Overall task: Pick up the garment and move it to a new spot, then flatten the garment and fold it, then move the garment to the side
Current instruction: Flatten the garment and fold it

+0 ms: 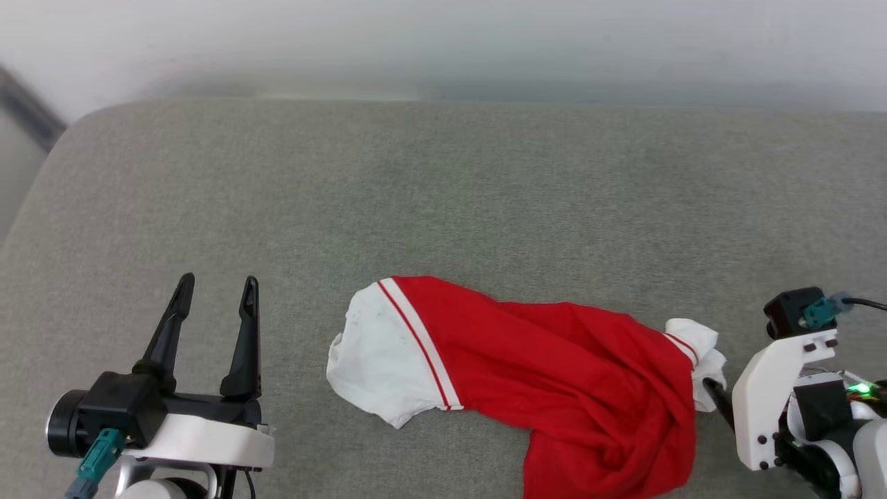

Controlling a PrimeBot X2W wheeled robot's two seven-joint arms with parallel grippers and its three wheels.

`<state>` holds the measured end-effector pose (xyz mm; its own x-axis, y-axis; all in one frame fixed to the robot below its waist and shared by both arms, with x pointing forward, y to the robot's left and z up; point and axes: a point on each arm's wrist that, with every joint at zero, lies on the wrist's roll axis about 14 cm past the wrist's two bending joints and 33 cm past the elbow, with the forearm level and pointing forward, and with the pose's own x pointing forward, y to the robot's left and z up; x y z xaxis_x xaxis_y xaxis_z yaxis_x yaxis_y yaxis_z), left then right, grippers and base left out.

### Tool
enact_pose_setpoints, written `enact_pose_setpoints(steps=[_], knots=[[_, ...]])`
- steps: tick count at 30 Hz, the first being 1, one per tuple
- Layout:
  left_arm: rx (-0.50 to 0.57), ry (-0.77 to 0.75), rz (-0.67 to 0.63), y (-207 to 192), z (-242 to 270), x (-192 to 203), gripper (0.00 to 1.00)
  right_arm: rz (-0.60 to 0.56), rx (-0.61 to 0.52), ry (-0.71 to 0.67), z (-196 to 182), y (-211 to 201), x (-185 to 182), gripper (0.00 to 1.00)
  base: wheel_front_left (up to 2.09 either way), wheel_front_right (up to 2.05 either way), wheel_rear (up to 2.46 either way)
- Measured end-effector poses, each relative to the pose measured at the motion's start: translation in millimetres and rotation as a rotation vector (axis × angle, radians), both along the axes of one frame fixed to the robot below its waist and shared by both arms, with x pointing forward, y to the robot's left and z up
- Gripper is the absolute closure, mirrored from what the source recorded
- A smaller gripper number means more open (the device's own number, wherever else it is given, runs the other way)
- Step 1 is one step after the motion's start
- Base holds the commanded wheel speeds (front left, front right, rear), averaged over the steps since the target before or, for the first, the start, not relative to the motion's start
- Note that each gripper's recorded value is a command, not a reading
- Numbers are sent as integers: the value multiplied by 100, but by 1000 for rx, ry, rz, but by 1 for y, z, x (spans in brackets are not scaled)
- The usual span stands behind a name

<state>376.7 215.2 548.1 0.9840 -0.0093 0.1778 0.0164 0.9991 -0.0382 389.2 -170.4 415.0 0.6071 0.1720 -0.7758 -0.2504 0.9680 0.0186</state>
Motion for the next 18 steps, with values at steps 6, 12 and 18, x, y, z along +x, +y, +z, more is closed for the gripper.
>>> enact_pose_setpoints(steps=[6,12,18], knots=[[2,19,39,13,-7,-1,0,62,-52,93,-31,9,1,0,0,0,0],[10,55,79,25,-19,-4,0,88,-60,133,-56,19,5,0,0,0,0],[6,57,84,27,-20,-4,0,88,-78,93,-56,10,10,100,0,0,0]])
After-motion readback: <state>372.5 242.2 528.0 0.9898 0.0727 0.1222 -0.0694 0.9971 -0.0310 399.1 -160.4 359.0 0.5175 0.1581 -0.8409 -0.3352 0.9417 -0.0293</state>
